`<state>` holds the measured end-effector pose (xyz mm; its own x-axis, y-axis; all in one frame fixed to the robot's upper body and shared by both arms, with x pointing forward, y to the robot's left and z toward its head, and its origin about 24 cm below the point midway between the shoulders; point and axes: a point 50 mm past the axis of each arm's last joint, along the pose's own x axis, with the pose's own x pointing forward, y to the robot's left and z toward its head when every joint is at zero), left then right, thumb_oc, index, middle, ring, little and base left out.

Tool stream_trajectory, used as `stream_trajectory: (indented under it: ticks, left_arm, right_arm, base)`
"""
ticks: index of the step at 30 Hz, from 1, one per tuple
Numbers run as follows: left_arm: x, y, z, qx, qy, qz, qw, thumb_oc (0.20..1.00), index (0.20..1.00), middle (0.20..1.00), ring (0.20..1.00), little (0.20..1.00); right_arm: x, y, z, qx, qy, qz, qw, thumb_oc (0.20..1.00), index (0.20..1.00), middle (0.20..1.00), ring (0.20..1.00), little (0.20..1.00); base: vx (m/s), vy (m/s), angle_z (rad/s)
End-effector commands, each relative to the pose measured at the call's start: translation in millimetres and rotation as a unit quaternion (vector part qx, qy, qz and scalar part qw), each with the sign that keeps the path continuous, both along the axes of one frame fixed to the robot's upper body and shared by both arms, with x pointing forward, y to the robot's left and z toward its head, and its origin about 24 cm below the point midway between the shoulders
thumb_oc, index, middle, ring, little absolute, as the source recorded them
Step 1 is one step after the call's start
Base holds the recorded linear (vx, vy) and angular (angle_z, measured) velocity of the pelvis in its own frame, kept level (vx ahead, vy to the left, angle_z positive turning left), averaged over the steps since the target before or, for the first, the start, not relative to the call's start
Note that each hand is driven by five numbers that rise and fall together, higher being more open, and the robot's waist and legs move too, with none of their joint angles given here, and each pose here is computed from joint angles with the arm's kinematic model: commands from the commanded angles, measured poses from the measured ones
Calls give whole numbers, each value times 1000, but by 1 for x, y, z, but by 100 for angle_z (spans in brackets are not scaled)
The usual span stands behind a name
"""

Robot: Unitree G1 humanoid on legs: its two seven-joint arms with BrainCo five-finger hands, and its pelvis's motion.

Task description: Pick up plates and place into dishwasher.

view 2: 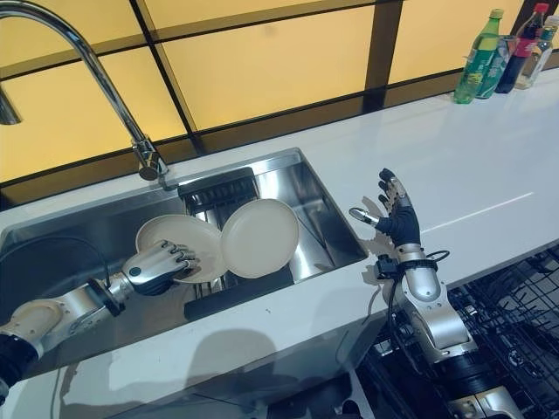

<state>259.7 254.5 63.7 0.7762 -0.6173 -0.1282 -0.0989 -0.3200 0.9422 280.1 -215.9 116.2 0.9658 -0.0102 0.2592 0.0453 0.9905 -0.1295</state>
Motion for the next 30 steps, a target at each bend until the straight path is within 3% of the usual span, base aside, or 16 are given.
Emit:
stream_trajectory:
  ticks: [1, 16, 23, 30]
  left_arm:
    - [7, 52, 10, 85, 0, 99, 991, 200, 200, 200, 200, 200]
    - [-8, 73, 26, 217, 87, 60, 970, 200, 200, 200, 200, 200]
    - [-19, 89, 26, 245, 119, 83, 959, 200, 200, 200, 200, 200]
    - [-6, 110, 46, 269, 55, 164, 947, 200, 200, 200, 200, 200]
  right_arm:
    - [4, 2, 26, 14, -66, 12, 998, 1000, 1000, 1000, 1000, 1000]
    - [4, -4, 32, 21, -74, -7, 997, 1000, 1000, 1000, 1000, 1000]
    - [4, -8, 34, 23, -79, -11, 997, 1000, 1000, 1000, 1000, 1000]
    - [4, -5, 35, 33, -83, -8, 996, 1000, 1000, 1000, 1000, 1000]
  base:
    - [-64, -29, 0]
    - [-22, -10, 1]
    - [-26, -13, 1]
    - [-45, -30, 5]
